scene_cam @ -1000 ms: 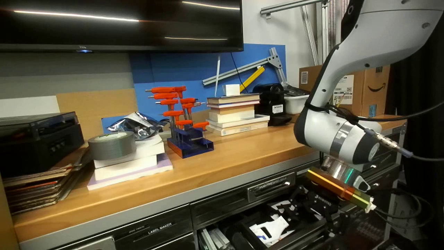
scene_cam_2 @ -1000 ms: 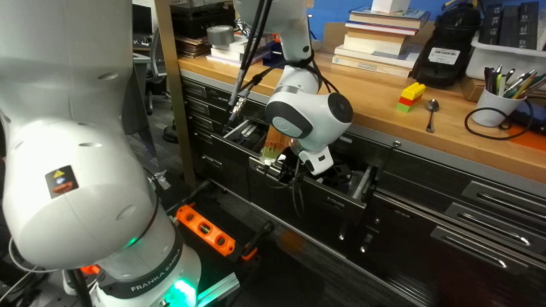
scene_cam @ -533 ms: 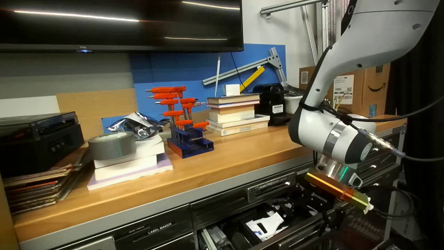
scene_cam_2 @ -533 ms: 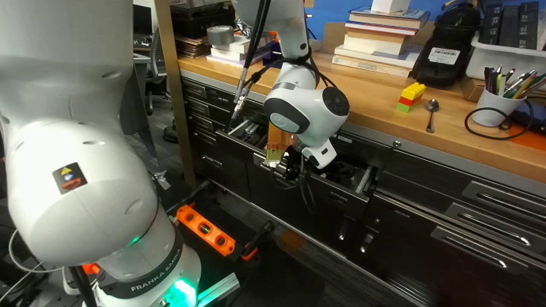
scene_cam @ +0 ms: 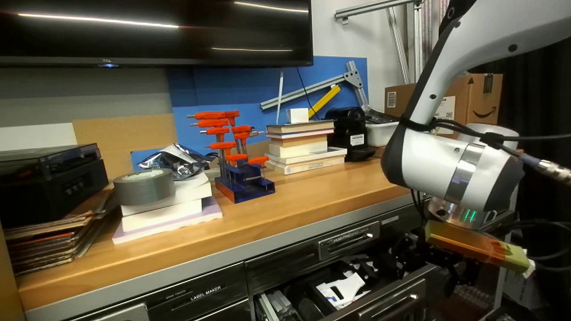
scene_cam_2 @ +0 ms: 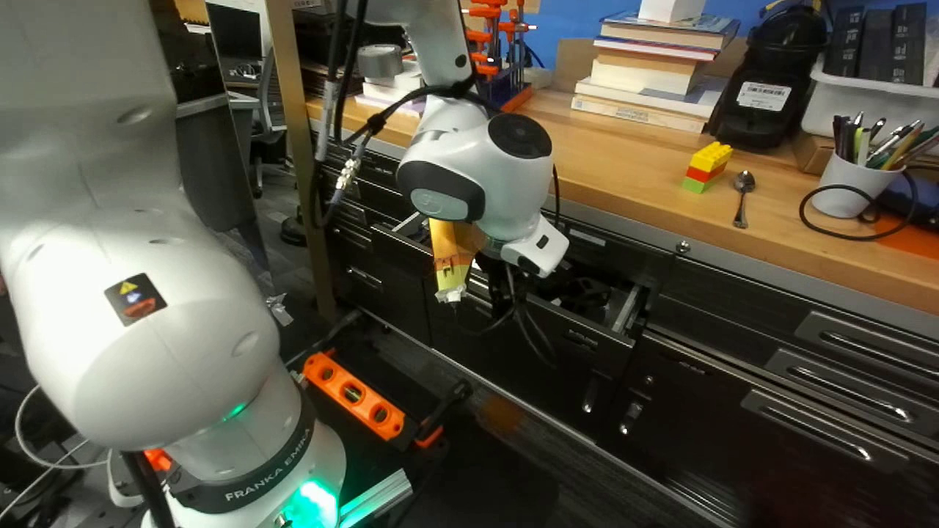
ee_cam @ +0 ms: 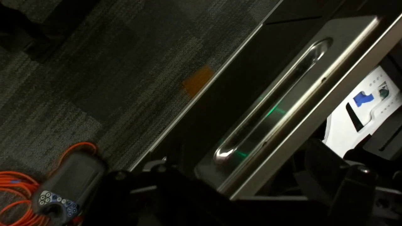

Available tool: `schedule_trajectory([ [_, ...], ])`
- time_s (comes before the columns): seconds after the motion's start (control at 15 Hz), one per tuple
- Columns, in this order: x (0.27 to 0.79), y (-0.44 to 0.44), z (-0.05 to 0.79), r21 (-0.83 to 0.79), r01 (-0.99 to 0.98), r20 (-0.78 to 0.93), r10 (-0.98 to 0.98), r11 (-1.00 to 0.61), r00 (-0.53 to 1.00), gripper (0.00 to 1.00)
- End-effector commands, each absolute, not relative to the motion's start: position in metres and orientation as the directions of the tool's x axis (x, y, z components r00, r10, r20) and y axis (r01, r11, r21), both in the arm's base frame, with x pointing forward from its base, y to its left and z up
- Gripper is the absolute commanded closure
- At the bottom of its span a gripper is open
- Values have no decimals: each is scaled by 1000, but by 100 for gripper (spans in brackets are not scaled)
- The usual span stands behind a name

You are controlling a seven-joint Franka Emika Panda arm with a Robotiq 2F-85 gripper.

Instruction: Put the black objects on the table into the open drawer and then close the drawer

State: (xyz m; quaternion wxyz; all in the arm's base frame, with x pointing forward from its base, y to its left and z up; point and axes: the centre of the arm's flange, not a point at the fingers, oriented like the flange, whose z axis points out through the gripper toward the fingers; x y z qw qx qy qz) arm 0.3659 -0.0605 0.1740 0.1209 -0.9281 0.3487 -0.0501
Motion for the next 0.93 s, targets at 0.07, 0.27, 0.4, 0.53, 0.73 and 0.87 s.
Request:
schedule_trajectory([
  [0.07,344,-55,188,-105,-653,-66,-650,-750,757,0],
  [0.27,353,-52,160,-1,-647,-137,-641,-763,756,0],
  [0.4,358,-48,145,59,-622,-180,-621,-781,763,0],
  [0.53,363,-42,139,86,-591,-212,-594,-802,776,0],
  [0.73,383,-31,137,71,-546,-238,-546,-835,804,0],
  [0.87,395,-24,135,77,-531,-254,-531,-844,808,0],
])
